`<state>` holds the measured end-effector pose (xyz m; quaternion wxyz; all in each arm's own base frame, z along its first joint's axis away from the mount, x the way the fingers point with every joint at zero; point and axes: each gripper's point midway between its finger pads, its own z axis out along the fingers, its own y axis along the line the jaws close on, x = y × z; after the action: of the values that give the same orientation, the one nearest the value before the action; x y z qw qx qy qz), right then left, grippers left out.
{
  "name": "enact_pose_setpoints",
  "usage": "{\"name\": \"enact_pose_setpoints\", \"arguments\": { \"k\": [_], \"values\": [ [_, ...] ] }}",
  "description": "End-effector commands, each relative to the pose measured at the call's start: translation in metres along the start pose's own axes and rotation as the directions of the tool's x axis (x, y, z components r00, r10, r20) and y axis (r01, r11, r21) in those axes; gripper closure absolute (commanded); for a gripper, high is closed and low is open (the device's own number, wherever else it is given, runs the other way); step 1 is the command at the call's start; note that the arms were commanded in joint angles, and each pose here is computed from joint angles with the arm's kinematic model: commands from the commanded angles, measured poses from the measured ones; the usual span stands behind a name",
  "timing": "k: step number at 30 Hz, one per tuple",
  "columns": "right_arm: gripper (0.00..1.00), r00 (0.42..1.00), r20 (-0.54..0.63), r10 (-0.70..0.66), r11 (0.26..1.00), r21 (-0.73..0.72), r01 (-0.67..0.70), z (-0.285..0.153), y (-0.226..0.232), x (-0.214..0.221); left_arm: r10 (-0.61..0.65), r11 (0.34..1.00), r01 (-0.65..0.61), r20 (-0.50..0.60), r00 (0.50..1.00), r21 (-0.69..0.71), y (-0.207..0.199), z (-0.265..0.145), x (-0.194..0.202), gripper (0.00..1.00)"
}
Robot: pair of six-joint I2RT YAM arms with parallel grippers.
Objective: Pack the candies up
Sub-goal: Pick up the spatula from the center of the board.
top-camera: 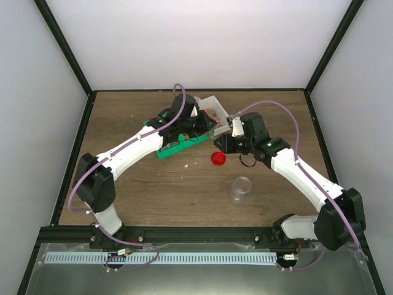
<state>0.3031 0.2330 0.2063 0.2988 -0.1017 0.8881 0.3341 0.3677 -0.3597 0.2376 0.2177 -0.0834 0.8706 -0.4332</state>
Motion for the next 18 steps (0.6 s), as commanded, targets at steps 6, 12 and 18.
{"name": "enact_pose_setpoints", "arguments": {
  "k": [6,12,18],
  "values": [
    [0.99,1.0,0.01,-0.012,0.999,-0.053,0.013,-0.001,0.012,-0.003,0.082,0.995,-0.083,0.019,0.996,0.048,-0.016,-0.007,-0.003,0.86],
    [0.99,0.999,0.028,0.031,0.997,-0.067,-0.029,-0.006,0.014,-0.004,0.141,0.989,-0.144,0.066,0.988,0.045,-0.019,-0.022,-0.013,0.2],
    [0.99,0.992,0.043,0.122,0.992,-0.04,-0.12,-0.01,-0.003,-0.015,0.195,0.98,-0.199,0.109,0.975,0.029,-0.019,-0.043,-0.008,0.04]
  ]
}}
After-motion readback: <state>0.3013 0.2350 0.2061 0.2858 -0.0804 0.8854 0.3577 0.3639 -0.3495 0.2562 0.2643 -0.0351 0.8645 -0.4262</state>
